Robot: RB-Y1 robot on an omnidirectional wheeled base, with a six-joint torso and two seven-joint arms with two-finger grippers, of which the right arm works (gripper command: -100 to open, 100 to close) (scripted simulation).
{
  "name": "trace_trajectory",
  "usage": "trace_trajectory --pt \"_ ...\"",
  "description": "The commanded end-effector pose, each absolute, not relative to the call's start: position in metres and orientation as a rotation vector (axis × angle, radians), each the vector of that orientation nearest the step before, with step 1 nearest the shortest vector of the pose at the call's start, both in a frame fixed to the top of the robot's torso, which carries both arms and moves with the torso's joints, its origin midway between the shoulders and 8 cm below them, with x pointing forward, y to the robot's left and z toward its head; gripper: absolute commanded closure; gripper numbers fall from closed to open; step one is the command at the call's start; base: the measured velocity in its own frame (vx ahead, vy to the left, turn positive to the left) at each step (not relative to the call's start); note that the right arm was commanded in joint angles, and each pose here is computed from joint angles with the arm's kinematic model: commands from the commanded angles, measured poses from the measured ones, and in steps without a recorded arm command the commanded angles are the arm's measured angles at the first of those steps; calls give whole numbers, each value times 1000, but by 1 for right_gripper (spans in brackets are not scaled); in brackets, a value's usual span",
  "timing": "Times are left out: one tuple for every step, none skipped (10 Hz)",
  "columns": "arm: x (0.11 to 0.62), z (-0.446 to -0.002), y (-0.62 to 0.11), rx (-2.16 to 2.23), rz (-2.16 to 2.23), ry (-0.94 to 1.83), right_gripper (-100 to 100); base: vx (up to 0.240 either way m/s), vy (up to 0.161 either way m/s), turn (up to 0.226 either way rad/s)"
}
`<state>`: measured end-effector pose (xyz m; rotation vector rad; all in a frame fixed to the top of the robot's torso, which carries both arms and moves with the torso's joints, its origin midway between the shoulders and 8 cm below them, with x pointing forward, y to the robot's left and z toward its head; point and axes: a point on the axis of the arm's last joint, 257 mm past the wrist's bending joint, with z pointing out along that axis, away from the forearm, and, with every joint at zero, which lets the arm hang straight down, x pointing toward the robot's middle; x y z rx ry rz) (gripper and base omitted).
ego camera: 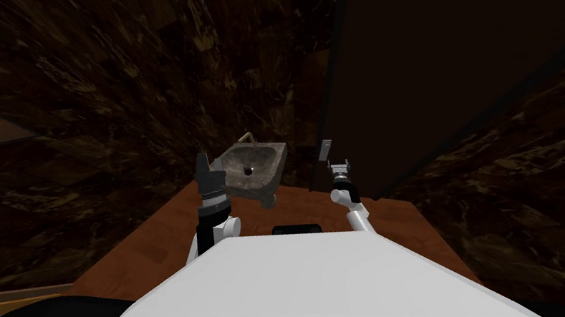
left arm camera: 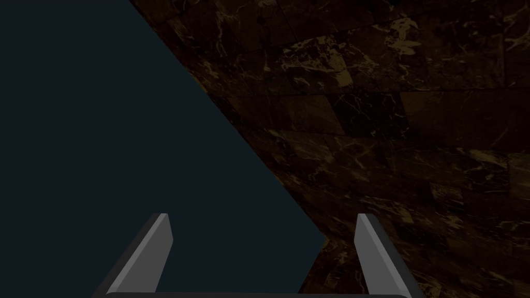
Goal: Pull the door open
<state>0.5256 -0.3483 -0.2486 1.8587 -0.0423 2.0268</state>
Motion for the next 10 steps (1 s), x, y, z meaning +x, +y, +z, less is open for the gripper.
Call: trace_trajectory --pt "529 -260 -349 1912 2037 -111 -100 118 -104 111" --pt "531 -268 -349 1942 2042 -152 -100 123 -123 146" --pt "533 -275 -349 1970 2046 -194 -100 97 -99 123" --pt "534 -281 -349 1994 2049 -229 -100 106 -73 103" --pt "536 -289 -348 2024 2051 -275 -100 102 -84 119" --pt "537 -293 -347 2042 2053 -303 -100 80 -68 106" --pt "537 -290 -347 2028 2051 -280 -100 34 -26 22" --pt "532 -293 -366 2024 2038 -303 -100 105 4 120" --pt "528 -295 -379 2019 2029 -315 -100 183 5 144" --pt "524 -296 -393 2013 2020 -329 -100 217 -4 171"
